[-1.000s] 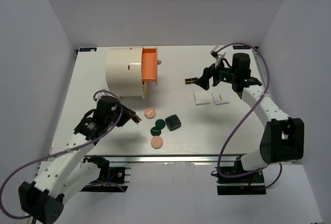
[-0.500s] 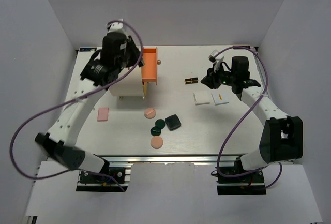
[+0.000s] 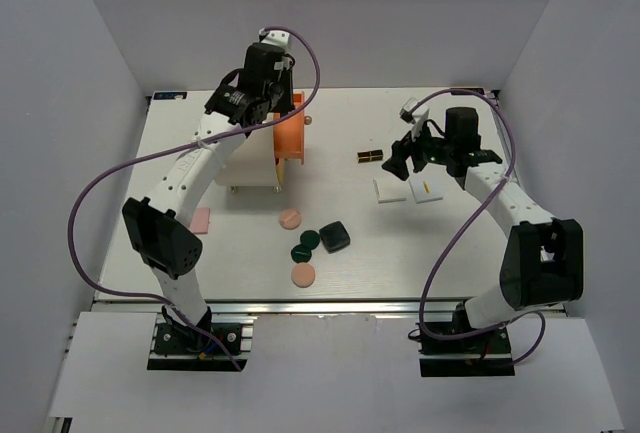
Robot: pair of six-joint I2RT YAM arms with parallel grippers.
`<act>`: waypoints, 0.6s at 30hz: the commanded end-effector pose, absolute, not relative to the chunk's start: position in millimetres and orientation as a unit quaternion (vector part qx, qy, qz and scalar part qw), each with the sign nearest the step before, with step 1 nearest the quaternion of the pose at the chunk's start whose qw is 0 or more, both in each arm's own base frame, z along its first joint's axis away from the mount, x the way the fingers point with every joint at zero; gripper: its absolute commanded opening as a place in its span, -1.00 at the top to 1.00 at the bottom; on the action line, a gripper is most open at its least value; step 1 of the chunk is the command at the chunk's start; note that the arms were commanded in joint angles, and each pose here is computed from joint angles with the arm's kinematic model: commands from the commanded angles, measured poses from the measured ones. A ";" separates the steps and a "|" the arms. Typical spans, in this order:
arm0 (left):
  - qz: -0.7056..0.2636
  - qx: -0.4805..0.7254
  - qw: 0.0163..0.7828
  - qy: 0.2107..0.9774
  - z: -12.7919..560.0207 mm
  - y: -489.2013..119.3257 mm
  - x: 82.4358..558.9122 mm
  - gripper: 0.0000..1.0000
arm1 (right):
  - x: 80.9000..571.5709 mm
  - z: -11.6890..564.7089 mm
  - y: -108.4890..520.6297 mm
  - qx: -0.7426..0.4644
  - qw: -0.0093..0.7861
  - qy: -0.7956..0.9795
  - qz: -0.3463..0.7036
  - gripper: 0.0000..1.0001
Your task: Organize the makeup
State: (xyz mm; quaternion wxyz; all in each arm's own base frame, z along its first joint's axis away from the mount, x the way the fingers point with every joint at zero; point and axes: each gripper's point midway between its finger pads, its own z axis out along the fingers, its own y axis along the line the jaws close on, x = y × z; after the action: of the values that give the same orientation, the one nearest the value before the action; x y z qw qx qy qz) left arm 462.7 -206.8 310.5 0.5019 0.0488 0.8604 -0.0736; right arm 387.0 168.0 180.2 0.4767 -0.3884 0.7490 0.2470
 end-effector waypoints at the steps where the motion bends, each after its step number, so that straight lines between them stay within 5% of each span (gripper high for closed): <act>1: -0.080 0.057 0.523 0.846 332.0 -206.7 455.1 0.41 | 397.2 191.8 169.8 -0.411 0.490 0.731 0.238 -0.64; 5: -0.075 0.051 0.525 0.846 330.2 -205.5 452.7 -0.15 | 403.8 187.2 170.8 -0.439 0.486 0.720 0.229 -0.71; 9: -0.079 0.051 0.526 0.845 332.0 -206.3 450.7 -0.40 | 417.6 174.0 167.1 -0.500 0.497 0.684 0.186 -0.73; 18: -0.108 0.025 0.551 0.827 364.8 -200.0 433.4 -0.45 | 469.2 130.1 171.7 -0.601 0.455 0.638 0.154 -0.70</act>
State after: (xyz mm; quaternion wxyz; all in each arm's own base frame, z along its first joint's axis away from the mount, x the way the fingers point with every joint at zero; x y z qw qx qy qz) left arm 455.0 -209.8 311.9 0.5050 0.0489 0.8582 -0.0780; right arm 450.3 169.9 130.9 0.4619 -0.5570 0.6689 0.1700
